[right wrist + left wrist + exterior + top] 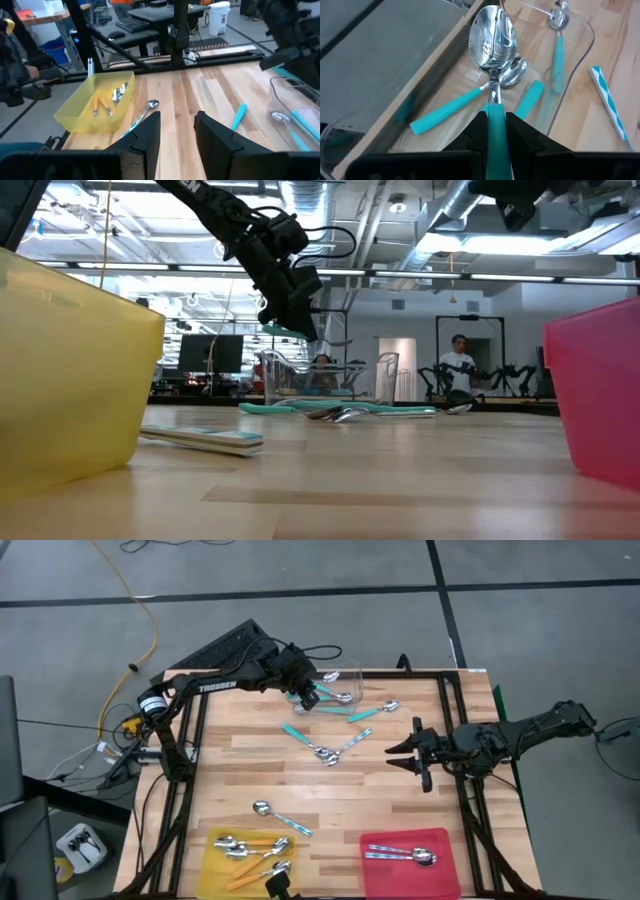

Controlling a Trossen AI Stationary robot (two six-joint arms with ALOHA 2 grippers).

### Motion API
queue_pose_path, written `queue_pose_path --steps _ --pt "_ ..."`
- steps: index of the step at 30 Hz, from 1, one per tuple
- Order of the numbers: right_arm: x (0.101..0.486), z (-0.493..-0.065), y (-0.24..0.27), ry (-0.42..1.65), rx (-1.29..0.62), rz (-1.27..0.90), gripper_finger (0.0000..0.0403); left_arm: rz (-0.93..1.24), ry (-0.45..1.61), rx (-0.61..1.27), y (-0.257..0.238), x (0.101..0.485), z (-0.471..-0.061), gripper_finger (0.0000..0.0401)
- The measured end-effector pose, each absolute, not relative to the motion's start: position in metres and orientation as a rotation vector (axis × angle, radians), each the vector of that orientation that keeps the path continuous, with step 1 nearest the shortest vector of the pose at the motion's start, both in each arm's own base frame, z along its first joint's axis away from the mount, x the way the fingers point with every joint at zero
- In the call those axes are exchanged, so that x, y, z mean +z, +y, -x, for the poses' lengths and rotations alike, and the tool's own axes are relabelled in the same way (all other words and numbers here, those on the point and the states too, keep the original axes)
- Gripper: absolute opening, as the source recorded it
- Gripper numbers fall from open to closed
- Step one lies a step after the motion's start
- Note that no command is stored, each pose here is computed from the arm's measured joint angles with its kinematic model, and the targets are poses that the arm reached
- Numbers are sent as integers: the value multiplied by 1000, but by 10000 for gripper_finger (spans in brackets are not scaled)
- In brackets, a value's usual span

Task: Sort silverware by color (type)
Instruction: Put the blue spoon into the transparent bin

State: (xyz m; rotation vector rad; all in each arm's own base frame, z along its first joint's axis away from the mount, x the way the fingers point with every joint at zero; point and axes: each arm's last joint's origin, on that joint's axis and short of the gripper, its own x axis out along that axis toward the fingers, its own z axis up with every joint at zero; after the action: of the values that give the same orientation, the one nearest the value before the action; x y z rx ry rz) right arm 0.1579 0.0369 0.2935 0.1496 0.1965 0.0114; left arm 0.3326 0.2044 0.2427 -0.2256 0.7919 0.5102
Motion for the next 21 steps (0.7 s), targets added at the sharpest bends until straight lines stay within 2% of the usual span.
queue_pose_path --steps 15,21 --pt "293 -159 37 200 10 -149 143 176 831 489 204 235 -335 30" --pt "293 -159 37 199 10 -149 143 181 783 485 211 230 -341 30"
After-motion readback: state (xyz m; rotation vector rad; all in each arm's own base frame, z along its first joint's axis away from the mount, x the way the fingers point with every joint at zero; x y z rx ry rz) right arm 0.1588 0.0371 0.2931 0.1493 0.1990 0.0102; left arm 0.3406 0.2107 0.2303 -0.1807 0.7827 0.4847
